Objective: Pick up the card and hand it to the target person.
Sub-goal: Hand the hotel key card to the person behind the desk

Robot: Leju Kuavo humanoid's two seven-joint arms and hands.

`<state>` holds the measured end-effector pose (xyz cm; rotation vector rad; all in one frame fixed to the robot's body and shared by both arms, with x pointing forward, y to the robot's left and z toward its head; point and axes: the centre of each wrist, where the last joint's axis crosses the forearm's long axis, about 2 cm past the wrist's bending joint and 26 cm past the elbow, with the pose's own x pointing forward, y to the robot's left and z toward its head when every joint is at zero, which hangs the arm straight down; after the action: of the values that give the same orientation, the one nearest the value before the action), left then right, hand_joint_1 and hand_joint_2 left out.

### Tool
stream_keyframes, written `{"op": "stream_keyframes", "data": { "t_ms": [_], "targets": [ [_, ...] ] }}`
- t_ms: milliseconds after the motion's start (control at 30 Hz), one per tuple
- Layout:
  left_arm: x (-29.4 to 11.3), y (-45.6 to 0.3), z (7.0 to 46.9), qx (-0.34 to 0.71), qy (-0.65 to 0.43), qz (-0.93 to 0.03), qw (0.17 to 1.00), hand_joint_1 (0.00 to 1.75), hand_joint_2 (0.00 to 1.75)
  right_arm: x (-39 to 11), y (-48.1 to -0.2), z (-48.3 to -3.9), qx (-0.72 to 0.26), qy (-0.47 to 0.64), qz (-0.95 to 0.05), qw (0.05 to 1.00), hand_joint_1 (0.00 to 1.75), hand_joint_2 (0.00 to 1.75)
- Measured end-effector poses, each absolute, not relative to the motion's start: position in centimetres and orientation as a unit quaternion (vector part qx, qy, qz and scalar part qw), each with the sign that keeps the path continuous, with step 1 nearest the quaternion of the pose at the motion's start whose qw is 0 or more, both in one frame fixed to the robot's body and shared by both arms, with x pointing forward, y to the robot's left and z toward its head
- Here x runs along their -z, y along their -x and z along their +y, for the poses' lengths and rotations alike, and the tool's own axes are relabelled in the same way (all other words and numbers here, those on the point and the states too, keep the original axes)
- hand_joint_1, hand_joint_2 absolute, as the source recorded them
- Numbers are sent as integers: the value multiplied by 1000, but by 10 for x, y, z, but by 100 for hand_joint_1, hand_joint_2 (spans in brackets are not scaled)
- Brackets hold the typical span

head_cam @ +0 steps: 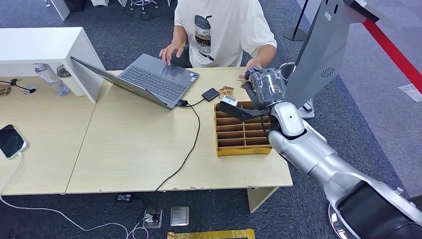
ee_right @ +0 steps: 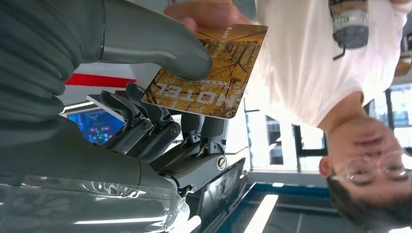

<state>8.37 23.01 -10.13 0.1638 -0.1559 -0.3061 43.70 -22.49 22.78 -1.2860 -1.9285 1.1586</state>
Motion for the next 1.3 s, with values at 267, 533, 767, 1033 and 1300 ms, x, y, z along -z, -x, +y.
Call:
{"op": "stream_keyframes", "data": {
  "t_ms": [267,533,767,1033,1300],
  "targets": [
    [101,-84,230,154,-83,-77,982,0,175,-218,-442,-223,-429,505,-705,253,173,175],
    [101,-85,230,159,-83,-78,981,0,175,-214,-443,-228,-425,515,-698,259,0,175],
    [101,-85,230,156,-85,-78,981,0,175,-211,-443,-228,-423,515,-697,262,0,175],
    [101,-84,232,152,-89,-74,981,0,175,-207,-437,-224,-417,507,-709,258,0,175],
    [102,-85,239,146,-100,-72,982,0,175,-214,-435,-216,-390,489,-726,286,0,175]
  ]
}}
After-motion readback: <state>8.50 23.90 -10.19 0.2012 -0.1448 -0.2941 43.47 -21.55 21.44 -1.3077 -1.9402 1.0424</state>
